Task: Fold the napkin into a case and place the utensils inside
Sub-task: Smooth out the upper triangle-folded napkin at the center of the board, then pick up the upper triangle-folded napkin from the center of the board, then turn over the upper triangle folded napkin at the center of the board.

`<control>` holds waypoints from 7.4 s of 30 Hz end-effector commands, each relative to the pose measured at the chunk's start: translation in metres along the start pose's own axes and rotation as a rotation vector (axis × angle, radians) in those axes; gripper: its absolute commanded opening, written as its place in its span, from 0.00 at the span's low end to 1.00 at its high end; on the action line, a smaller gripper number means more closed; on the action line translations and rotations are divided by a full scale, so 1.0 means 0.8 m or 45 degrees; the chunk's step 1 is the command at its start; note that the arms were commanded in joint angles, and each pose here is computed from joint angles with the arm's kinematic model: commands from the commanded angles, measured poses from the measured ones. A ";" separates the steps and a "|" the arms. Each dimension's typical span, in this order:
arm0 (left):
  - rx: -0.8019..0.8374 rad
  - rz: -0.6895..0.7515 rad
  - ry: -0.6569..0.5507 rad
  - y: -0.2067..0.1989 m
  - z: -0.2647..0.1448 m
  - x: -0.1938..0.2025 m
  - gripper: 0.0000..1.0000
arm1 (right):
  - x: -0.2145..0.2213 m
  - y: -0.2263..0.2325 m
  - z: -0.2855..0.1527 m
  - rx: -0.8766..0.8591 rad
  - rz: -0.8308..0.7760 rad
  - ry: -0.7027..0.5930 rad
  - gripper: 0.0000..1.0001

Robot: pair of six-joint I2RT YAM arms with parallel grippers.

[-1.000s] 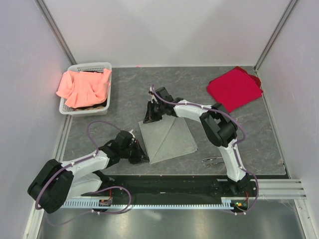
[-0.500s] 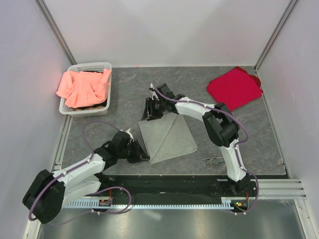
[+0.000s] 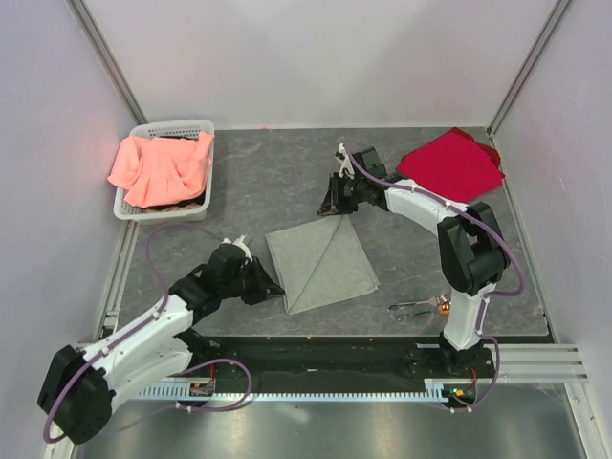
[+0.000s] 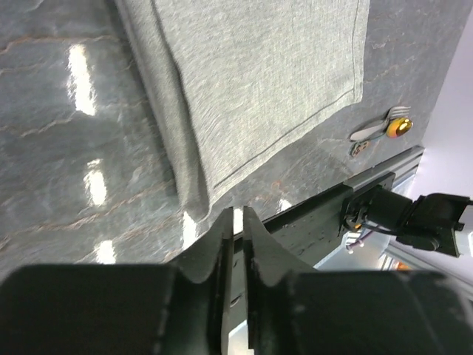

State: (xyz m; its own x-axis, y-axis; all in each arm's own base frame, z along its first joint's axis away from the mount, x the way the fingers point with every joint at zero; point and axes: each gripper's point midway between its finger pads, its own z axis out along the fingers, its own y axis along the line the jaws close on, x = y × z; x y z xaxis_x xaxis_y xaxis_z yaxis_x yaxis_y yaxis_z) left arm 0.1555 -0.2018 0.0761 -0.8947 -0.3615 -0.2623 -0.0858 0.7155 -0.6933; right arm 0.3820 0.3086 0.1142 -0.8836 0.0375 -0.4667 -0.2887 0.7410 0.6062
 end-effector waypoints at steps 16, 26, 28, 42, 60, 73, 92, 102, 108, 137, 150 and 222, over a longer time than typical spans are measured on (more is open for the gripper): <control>0.014 -0.002 0.140 0.011 0.053 0.021 0.09 | 0.011 -0.105 0.026 0.045 0.063 0.061 0.10; 0.027 -0.036 0.192 0.028 0.058 0.047 0.08 | 0.000 -0.123 0.043 0.050 0.048 0.064 0.11; 0.055 -0.028 0.170 0.018 0.053 0.041 0.08 | -0.002 -0.120 0.038 0.055 0.051 0.060 0.12; 0.071 0.046 -0.099 -0.032 0.001 -0.023 0.25 | 0.029 -0.069 -0.049 0.241 -0.151 0.028 0.54; 0.102 -0.013 -0.217 -0.030 0.059 -0.172 0.16 | 0.209 0.105 0.012 -0.280 -0.138 0.179 0.39; -0.125 0.058 -0.204 0.025 0.105 -0.194 0.14 | 0.253 0.029 0.006 -0.023 -0.249 0.271 0.34; -0.063 0.020 -0.532 -0.039 -0.088 -0.184 0.43 | 0.270 0.112 0.009 0.290 -0.576 0.235 0.57; -0.091 0.069 -0.546 -0.027 -0.113 -0.164 0.45 | 0.292 0.120 0.025 0.348 -0.635 0.273 0.57; -0.111 0.043 -0.515 -0.018 -0.104 -0.160 0.45 | 0.308 0.110 0.035 0.408 -0.672 0.300 0.56; -0.089 -0.053 -0.388 0.004 -0.068 -0.153 0.50 | 0.323 -0.011 0.014 0.880 -0.936 0.232 0.00; 0.097 -0.195 -0.118 0.005 0.024 -0.138 0.63 | 0.274 0.104 -0.024 0.434 -0.745 0.086 0.00; -0.111 0.099 -0.450 -0.133 0.063 -0.235 0.03 | 0.337 0.143 -0.074 -0.587 -0.297 0.268 0.00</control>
State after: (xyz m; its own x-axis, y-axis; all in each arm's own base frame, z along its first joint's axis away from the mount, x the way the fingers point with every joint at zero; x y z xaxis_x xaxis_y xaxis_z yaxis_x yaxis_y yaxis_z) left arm 0.2861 -0.2088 0.1207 -0.8496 -0.3507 -0.3939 -0.1121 0.8499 -0.5149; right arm 0.1200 0.3877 0.1055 -0.7900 -0.1909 -0.5827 -0.6039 0.4069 0.6854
